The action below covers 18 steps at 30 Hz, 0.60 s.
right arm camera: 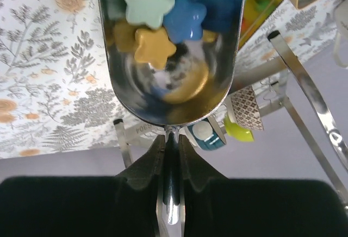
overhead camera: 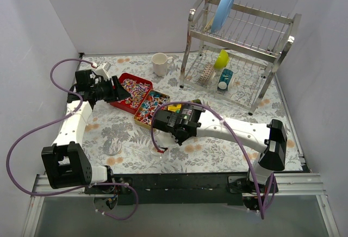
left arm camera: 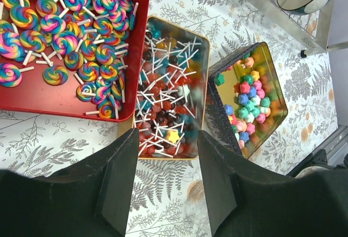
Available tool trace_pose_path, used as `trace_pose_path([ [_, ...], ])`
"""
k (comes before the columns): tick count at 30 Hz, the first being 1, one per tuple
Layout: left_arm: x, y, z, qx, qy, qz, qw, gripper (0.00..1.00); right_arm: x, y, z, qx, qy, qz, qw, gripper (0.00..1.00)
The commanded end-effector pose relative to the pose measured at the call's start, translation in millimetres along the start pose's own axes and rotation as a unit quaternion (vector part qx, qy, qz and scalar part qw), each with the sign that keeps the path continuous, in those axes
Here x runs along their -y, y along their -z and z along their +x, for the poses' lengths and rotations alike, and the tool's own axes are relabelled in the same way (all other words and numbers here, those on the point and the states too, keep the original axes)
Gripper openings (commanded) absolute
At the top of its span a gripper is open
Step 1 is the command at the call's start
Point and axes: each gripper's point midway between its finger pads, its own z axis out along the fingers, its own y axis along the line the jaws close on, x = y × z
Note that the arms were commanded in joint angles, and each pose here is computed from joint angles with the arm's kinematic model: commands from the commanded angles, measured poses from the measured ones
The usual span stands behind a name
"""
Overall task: Pack the candies
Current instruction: Place the fake candies in the packing bottle, then scoop the fake candies from the storage box.
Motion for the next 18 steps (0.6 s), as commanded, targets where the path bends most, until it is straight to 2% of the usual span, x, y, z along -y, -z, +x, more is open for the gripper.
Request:
trace_pose_path([
  [1, 12, 13, -9, 0.027, -0.017, 0.011, 0.999, 0.47, 19, 18, 10, -0.046, 0.048, 0.045, 0.997, 0.01],
  [10, 18, 16, -10, 0.027, -0.022, 0.025, 0.999, 0.48, 18, 19, 7, -0.059, 0.051, 0.055, 0.995, 0.01],
  [13, 26, 18, -8, 0.024, -0.029, 0.043, 0.998, 0.44, 19, 22, 8, -0.061, 0.047, 0.062, 0.995, 0.01],
  [14, 36, 21, -6, 0.021, -0.034, 0.071, 0.997, 0.42, 20, 24, 9, -0.062, 0.040, 0.066, 0.995, 0.01],
  [15, 41, 23, -2, 0.018, -0.037, 0.086, 0.995, 0.37, 21, 27, 9, -0.057, 0.031, 0.070, 0.995, 0.01],
  [16, 49, 25, 1, 0.014, -0.039, 0.107, 0.993, 0.21, 28, 35, 8, -0.042, 0.010, 0.082, 0.996, 0.01],
  [18, 72, 35, 11, 0.003, -0.040, 0.169, 0.985, 0.02, 30, 37, 5, 0.006, -0.052, 0.070, 0.996, 0.01],
])
